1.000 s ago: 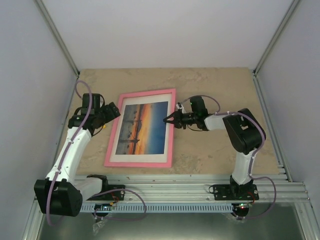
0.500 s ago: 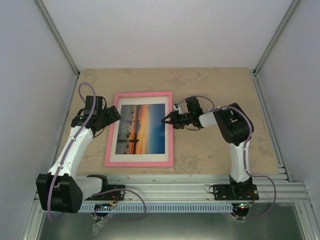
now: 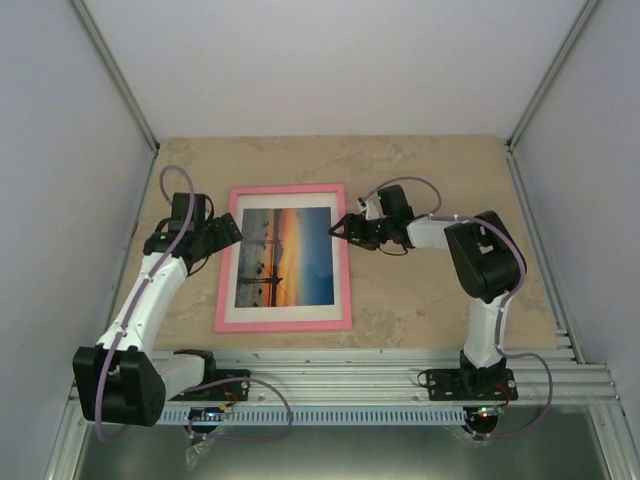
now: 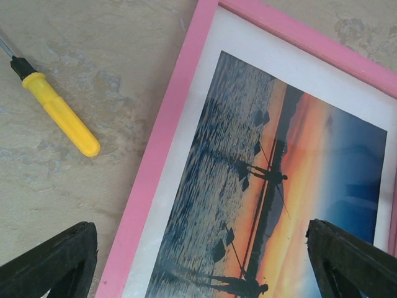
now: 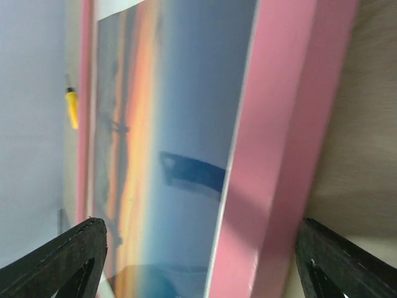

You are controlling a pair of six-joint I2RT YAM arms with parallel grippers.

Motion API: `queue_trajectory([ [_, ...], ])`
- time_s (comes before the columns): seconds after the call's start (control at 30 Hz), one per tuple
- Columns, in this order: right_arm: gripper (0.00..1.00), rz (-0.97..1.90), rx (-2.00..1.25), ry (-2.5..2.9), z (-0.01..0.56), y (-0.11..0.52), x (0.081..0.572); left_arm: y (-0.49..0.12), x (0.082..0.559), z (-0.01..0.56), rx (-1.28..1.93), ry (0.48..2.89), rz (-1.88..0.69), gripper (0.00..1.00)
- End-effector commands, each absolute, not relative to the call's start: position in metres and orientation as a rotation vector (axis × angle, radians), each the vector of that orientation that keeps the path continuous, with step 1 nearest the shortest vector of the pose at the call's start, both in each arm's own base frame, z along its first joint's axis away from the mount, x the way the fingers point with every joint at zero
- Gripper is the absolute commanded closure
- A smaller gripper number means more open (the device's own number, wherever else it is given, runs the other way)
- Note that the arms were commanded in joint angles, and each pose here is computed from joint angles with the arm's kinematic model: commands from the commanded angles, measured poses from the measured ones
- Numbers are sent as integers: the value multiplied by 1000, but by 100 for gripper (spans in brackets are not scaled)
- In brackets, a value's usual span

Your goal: Take the photo out of the frame

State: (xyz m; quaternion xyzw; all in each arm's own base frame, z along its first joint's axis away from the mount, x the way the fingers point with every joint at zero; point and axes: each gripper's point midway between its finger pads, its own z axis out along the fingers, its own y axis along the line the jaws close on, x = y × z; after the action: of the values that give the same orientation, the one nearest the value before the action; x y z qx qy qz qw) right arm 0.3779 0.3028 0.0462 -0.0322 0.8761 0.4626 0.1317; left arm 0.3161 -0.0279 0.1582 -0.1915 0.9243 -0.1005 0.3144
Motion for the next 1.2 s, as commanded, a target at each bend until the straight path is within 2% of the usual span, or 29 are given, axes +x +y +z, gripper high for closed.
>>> queue_trajectory([
  [0.0, 17, 1046, -78, 2684, 23, 265, 367, -24, 320, 156, -501, 2423, -246, 6],
  [0.33, 17, 786, -280, 2643, 62, 245, 345, -6, 317, 132, -623, 2497, -97, 5],
  [0.53, 17, 661, -448, 2587, 71, 264, 323, 6, 303, 118, -683, 2550, 7, 3],
  [0.77, 18, 449, -479, 2555, 71, 279, 311, 6, 302, 102, -687, 2624, 39, 4],
  [1.0, 28, 328, -405, 2586, 55, 278, 315, 4, 310, 76, -633, 2702, 69, 7],
  [1.17, 40, 326, -391, 2602, 46, 289, 313, 3, 316, 66, -617, 2718, 71, 11],
])
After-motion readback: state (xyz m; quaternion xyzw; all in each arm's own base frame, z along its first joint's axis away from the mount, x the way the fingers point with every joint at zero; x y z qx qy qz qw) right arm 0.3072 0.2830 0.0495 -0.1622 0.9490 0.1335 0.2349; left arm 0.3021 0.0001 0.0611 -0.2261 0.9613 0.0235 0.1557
